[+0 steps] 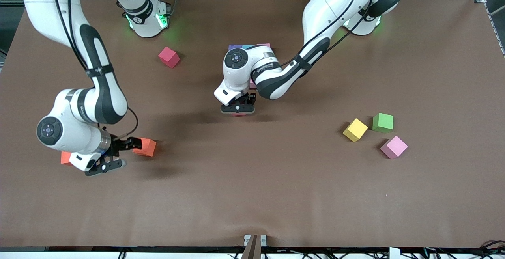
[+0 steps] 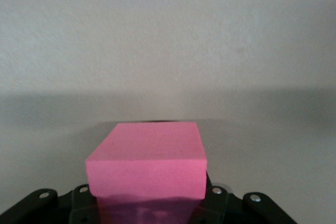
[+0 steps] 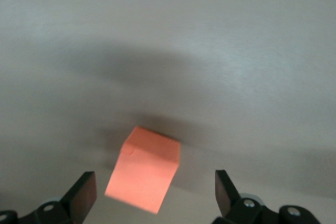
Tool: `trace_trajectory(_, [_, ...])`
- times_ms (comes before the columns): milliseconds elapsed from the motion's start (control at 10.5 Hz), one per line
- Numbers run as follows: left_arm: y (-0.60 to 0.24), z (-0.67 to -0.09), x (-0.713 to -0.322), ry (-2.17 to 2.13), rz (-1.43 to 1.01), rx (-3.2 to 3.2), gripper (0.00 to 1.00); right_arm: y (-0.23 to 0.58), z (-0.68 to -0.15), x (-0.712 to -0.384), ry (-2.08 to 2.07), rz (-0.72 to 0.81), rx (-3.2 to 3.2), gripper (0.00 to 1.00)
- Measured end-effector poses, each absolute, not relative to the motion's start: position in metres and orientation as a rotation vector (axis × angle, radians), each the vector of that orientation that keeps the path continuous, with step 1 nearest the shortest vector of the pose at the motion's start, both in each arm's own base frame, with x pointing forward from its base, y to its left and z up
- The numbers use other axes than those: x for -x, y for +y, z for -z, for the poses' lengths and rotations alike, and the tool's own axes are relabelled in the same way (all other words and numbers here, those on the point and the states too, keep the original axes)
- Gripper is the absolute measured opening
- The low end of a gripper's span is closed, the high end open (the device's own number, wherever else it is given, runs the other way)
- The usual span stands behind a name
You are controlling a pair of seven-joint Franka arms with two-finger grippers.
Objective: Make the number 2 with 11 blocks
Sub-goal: 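Carry hot pink to the figure while the right gripper reaches an orange cube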
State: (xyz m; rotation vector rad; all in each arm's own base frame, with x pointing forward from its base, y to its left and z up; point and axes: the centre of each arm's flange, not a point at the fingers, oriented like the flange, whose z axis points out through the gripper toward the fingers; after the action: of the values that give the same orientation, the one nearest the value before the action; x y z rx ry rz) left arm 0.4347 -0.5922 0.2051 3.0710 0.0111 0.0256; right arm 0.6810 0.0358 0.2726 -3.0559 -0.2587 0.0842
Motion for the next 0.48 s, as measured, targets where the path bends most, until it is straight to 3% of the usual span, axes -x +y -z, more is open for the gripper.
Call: trace_trajectory(478, [-0.604, -0.201, -0.418, 0.038, -0.016, -3.072, 0.61, 0.045, -0.254, -0.683, 0.266, -0.151, 3.066, 1.00])
